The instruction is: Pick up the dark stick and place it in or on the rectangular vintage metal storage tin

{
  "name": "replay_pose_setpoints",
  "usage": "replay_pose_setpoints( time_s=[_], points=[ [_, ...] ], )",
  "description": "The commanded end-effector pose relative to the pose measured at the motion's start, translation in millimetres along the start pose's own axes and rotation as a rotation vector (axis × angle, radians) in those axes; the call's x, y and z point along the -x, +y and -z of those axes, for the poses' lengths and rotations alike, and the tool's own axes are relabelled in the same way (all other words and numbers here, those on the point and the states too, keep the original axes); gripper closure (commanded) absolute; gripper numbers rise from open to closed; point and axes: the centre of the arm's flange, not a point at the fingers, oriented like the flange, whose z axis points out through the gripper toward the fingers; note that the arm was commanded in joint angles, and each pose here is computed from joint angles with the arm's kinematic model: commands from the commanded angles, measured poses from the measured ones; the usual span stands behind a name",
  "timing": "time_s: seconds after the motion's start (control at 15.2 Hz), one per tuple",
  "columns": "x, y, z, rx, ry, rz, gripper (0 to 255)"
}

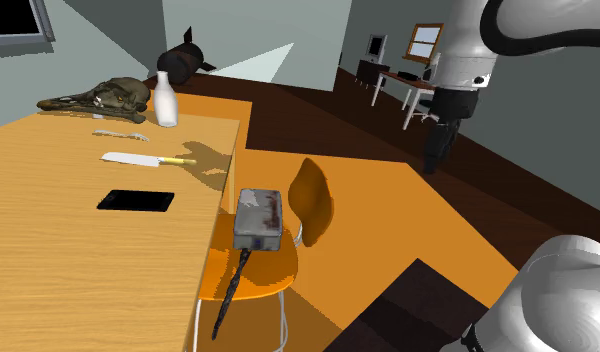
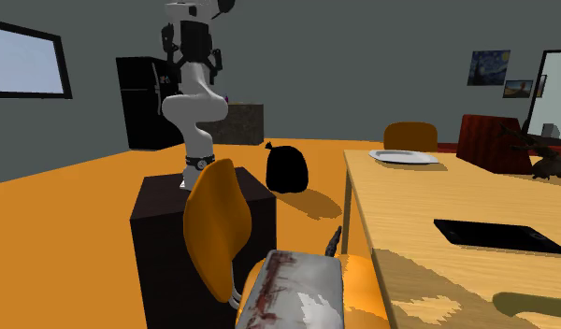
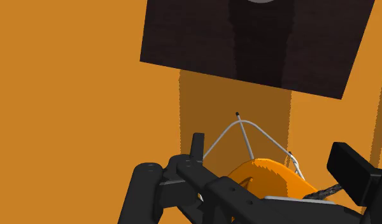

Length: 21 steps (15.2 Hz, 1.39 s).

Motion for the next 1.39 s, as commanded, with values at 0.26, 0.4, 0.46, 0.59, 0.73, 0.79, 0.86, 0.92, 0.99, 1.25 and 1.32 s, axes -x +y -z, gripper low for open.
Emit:
replay_pose_setpoints(
  time_s=[0.26,0.4,0.46,0.59,0.73,0.79,0.86,0.92,0.99,1.25,1.32],
  points=[
    [-13.5,-32.2,-37.0,-0.013,0.015,-0.081,0],
    [-21.4,-48.1,-55.3,-0.020,0.023,-0.122,0],
    [-25.6,-55.9,-64.3,-0.023,0.027,-0.142,0],
    [-34.7,-71.4,-82.3,-0.029,0.035,-0.183,0],
    [-44.6,-86.7,-100.2,-0.036,0.043,-0.224,0],
    [-49.8,-94.2,-109.0,-0.039,0.046,-0.244,0],
    [-55.2,-101.6,-117.8,-0.043,0.050,-0.264,0],
    [-60.7,-109.0,-126.6,-0.046,0.054,-0.285,0],
    [-66.5,-116.2,-135.3,-0.049,0.058,-0.305,0],
    [-91.3,-144.3,-169.7,-0.062,0.073,-0.386,0],
    [-97.9,-151.1,-178.2,-0.065,0.077,-0.407,0]
  ],
)
